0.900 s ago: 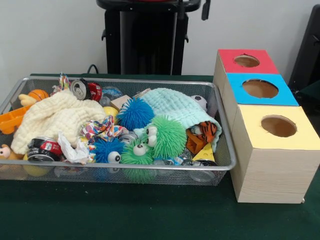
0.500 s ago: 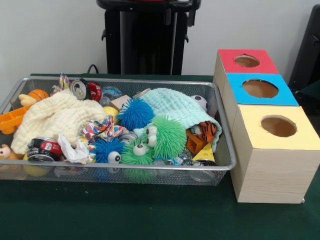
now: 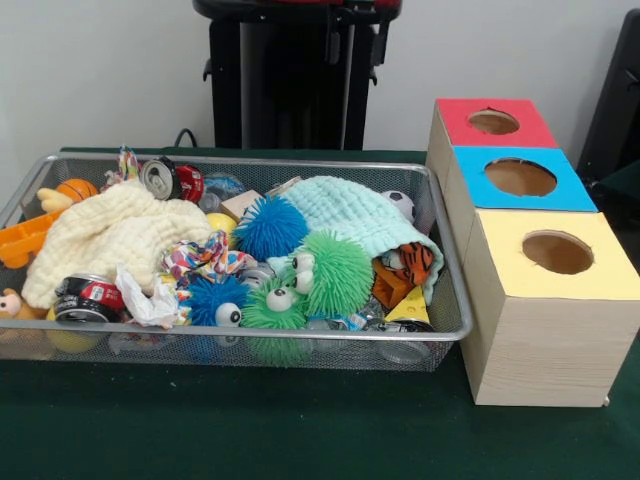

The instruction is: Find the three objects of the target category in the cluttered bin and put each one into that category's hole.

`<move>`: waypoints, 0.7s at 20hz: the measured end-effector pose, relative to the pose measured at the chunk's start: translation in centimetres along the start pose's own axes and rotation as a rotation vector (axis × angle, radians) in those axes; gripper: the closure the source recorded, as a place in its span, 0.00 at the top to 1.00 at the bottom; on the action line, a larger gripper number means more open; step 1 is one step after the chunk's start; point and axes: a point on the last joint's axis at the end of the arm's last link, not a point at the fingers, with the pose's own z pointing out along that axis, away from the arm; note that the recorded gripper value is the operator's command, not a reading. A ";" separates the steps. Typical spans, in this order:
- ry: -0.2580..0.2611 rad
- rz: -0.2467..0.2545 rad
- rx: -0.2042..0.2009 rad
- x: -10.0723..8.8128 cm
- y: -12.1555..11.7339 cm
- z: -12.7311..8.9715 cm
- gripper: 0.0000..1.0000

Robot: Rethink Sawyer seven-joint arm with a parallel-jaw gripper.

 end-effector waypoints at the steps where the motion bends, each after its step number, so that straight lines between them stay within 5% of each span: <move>1: -0.002 -0.004 0.000 0.0 -0.1 0.2 1.00; 14: -0.054 -0.077 -0.005 1.3 0.5 4.0 1.00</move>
